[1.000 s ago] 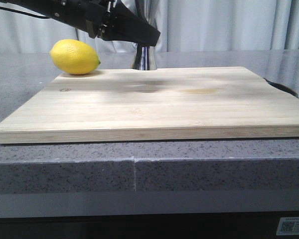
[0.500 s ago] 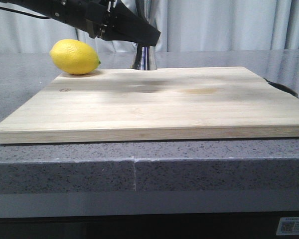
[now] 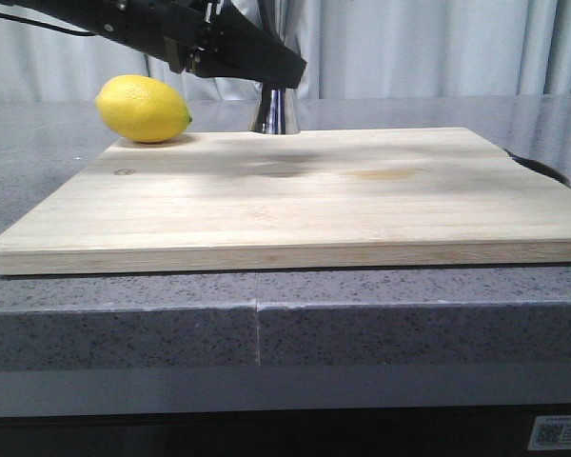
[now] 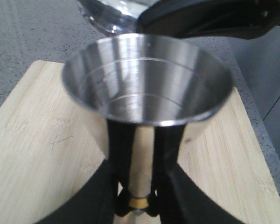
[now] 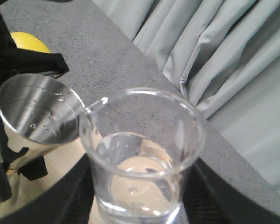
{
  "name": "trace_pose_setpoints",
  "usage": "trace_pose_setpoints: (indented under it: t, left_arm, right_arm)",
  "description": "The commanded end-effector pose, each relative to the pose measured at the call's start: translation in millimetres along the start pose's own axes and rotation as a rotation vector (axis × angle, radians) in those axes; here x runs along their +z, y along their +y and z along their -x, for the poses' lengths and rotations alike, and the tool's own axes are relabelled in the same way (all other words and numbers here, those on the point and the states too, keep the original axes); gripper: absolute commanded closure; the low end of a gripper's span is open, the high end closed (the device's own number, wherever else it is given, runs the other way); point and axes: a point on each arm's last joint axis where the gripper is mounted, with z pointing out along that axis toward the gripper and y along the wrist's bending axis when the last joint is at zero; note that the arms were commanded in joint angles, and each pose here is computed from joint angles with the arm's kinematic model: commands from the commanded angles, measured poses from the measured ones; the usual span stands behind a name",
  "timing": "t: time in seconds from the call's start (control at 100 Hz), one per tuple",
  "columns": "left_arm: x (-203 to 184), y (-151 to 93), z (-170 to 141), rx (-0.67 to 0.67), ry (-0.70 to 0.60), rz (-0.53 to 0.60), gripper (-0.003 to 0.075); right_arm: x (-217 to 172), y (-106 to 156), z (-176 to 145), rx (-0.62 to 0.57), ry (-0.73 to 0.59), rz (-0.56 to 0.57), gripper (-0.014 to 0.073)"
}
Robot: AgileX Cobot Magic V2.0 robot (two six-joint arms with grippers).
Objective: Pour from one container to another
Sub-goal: 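Bring the beaker's spout over the jigger's cup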
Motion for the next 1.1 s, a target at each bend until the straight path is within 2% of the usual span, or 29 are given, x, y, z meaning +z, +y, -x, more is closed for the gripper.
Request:
trace_pose_setpoints:
  t: [0.0, 1.09]
  left_arm:
    - [-17, -18, 40, 0.054, -0.114, -0.041, 0.0678]
    - [-4, -26, 43, 0.050, -0.104, -0.078, 0.0678]
  right_arm:
    - [-14, -13, 26, -0.021, -0.129, -0.041, 0.0358]
    - [-14, -13, 22, -0.081, -0.084, -0.042, 0.0358]
